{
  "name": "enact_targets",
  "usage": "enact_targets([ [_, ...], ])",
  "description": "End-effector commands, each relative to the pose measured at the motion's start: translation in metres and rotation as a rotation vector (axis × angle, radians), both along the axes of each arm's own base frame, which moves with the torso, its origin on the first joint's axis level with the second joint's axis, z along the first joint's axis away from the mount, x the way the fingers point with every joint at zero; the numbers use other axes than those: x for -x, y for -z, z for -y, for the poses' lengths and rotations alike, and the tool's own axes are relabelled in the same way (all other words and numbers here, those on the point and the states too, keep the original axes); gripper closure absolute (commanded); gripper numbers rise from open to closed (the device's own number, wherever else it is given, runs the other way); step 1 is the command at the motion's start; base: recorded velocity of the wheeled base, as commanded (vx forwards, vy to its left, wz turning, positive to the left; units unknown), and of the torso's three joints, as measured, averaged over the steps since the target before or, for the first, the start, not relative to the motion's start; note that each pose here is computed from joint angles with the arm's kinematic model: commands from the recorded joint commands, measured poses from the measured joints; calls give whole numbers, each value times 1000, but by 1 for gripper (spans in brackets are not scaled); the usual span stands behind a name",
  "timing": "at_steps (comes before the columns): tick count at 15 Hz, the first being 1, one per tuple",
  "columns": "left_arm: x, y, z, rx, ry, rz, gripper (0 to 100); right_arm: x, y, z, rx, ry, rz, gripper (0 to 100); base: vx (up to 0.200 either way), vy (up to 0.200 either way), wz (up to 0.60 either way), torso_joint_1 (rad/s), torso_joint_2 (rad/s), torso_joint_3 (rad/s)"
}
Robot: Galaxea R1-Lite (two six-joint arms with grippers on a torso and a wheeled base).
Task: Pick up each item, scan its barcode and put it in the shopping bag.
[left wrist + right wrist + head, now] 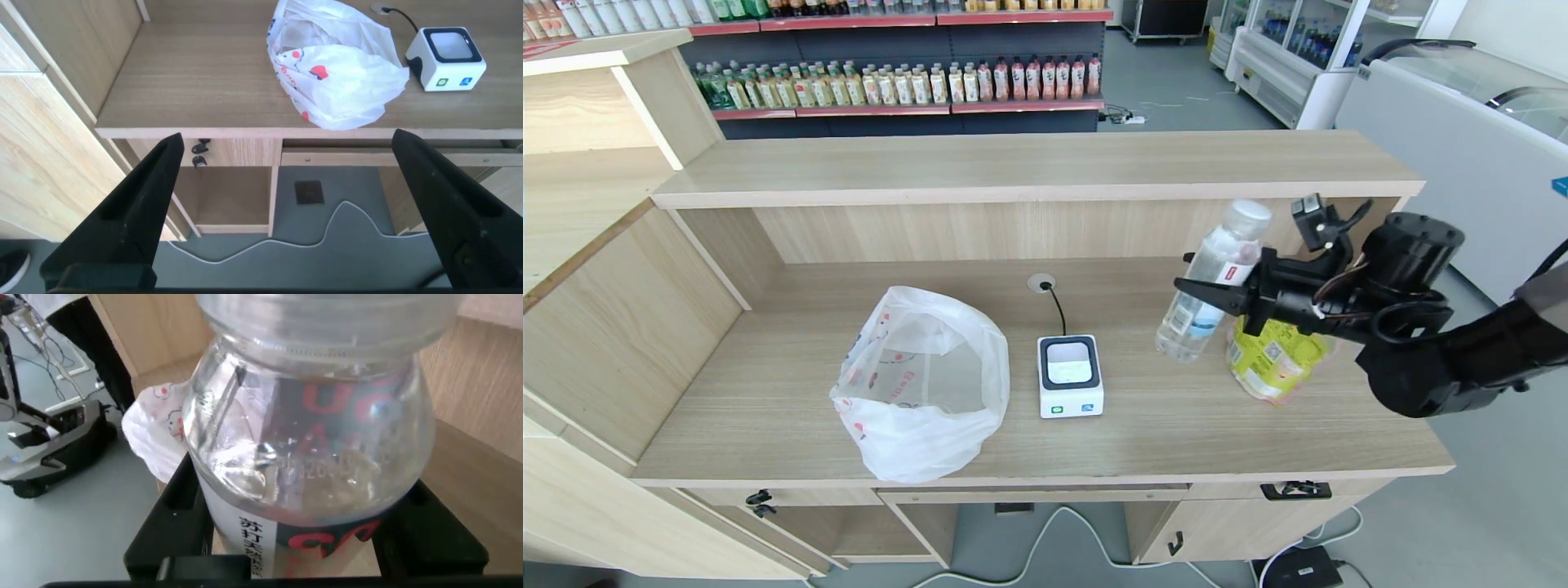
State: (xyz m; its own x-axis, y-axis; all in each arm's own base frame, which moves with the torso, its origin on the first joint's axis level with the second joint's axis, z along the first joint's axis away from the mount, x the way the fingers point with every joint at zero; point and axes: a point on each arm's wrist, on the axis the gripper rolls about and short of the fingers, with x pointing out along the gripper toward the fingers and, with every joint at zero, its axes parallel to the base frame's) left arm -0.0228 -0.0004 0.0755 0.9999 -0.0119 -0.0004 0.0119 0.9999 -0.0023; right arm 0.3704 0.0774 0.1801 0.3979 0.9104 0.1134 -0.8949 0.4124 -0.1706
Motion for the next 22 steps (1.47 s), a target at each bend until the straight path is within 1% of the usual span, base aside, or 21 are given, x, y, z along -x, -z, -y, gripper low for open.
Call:
enact_targets([
  [1, 0, 0, 0, 1, -1, 0, 0, 61, -76, 12, -19, -12, 118, 100, 0, 0, 0, 0, 0, 0],
  [2, 0, 0, 0, -1, 2, 0, 0, 73, -89, 19, -17, 11, 95, 100, 0, 0, 0, 0, 0, 0],
  [4, 0, 0, 0, 1, 0, 0, 0, 92, -103, 29, -19, 77, 34, 100, 0, 0, 0, 0, 0, 0],
  [6, 0, 0, 0, 1, 0, 0, 0, 107, -108, 40, -25, 195, -81, 100, 0, 0, 0, 0, 0, 0],
  [9, 0, 0, 0, 1, -1, 0, 0, 114, -113, 47, -43, 275, -162, 100, 0, 0, 0, 0, 0, 0],
  [11, 0, 0, 0, 1, -1, 0, 0, 115, -121, 47, -37, 290, -199, 100, 0, 0, 0, 0, 0, 0],
  [13, 0, 0, 0, 1, 0, 0, 0, 116, -129, 46, -25, 290, -267, 100, 0, 0, 0, 0, 0, 0],
  [16, 0, 0, 0, 1, 0, 0, 0, 125, -129, 46, -18, 285, -355, 100, 0, 0, 0, 0, 0, 0],
  [18, 0, 0, 0, 1, -1, 0, 0, 131, -128, 46, -42, 265, -404, 100, 0, 0, 0, 0, 0, 0],
  [20, 0, 0, 0, 1, -1, 0, 0, 136, -129, 43, -34, 90, -402, 100, 0, 0, 0, 0, 0, 0],
  [22, 0, 0, 0, 1, -1, 0, 0, 140, -130, 40, -11, -78, -363, 100, 0, 0, 0, 0, 0, 0],
])
